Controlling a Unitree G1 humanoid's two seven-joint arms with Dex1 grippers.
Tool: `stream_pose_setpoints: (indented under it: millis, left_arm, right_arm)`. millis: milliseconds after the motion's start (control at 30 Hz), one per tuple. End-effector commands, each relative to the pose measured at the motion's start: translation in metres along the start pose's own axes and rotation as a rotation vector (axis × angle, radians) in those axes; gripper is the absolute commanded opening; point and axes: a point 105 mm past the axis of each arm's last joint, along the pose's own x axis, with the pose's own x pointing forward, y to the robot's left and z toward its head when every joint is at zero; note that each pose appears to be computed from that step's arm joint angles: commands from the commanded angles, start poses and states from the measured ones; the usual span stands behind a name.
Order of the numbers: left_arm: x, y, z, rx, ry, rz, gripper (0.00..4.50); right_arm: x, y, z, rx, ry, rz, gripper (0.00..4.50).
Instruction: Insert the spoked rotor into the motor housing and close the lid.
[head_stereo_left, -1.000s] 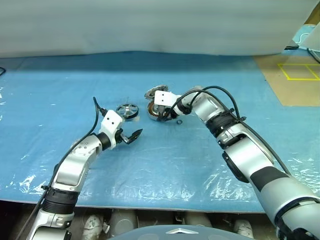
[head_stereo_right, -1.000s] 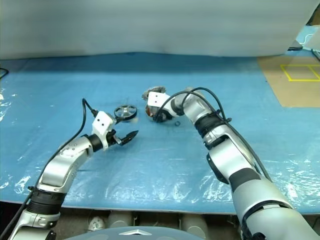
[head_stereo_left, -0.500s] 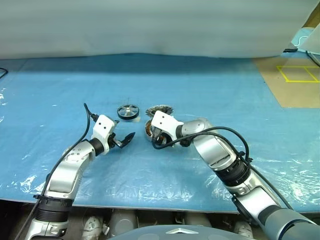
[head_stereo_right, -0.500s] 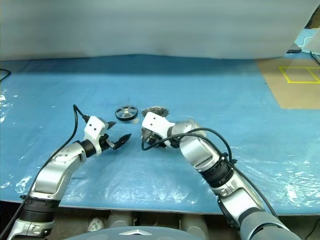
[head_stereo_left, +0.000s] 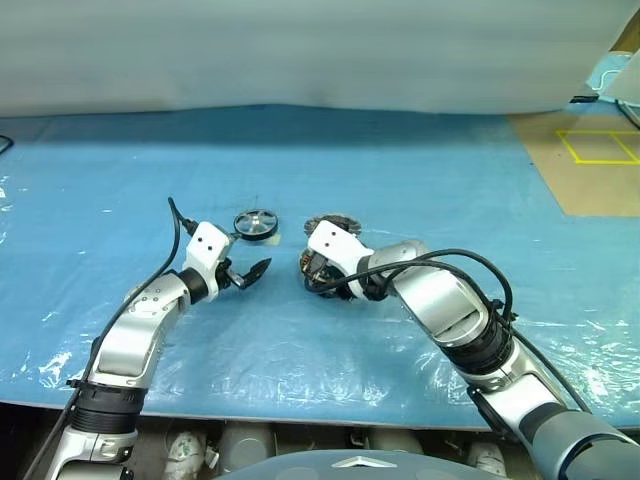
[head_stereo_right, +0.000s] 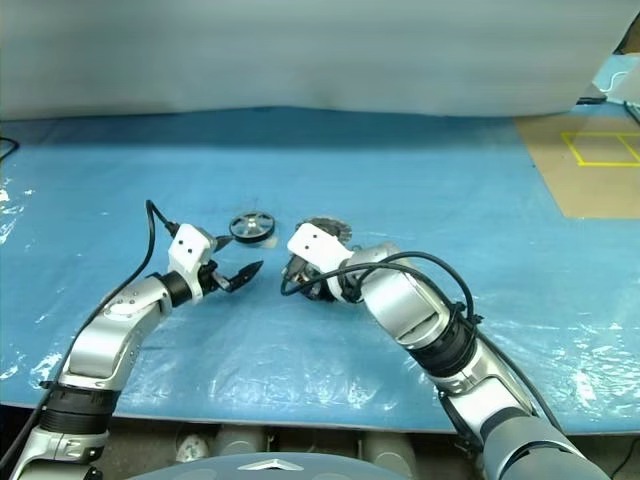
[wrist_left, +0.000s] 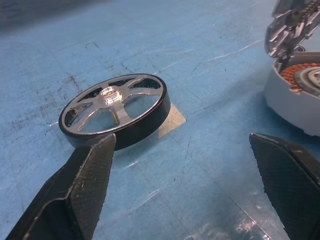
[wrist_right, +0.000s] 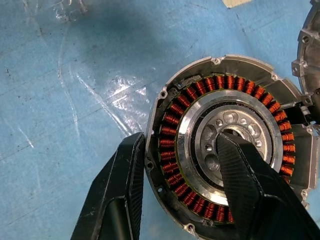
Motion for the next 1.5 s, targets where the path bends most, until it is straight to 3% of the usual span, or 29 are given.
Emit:
stream_pose_setpoints:
  millis: [33,167,433,600,900,1167,1267,1400,1500]
  left_arm:
    - [-0.003,0.004,0.009,0.021,-0.033,0.002,4.5]
    - [-0.002,0.0,0.009,0.02,-0.031,-0.014,4.5]
    - [-0.004,0.001,0.01,0.026,-0.019,-0.027,4.5]
    - [-0.002,0.002,0.011,0.033,-0.014,-0.038,4.5]
    - [0.008,0.001,0.017,0.041,-0.034,-0.065,4.5]
    - [0.01,0.004,0.023,0.051,-0.043,-0.071,4.5]
    - [0.01,0.007,0.025,0.063,-0.043,-0.071,4.5]
    - [0.01,0.012,0.028,0.074,-0.047,-0.052,4.5]
    - [0.011,0.016,0.031,0.085,-0.084,-0.025,4.5]
  right_arm:
    - [-0.008,0.003,0.006,0.012,-0.026,-0.001,1.83]
    - [-0.009,0.009,0.008,0.021,-0.039,0.016,1.83]
    - [-0.008,0.017,0.006,0.032,-0.042,0.044,4.43]
    - [-0.013,0.01,0.013,0.036,-0.071,0.022,4.47]
    - [-0.063,-0.011,0.038,0.048,-0.228,0.022,4.47]
    - [-0.086,-0.006,-0.034,0.102,-0.115,0.031,4.47]
    - [-0.081,-0.024,-0.062,0.12,-0.165,-0.087,4.47]
    - [-0.067,-0.064,-0.076,0.14,-0.329,-0.316,4.47]
    - [-0.048,-0.084,-0.093,0.188,-0.364,-0.403,4.47]
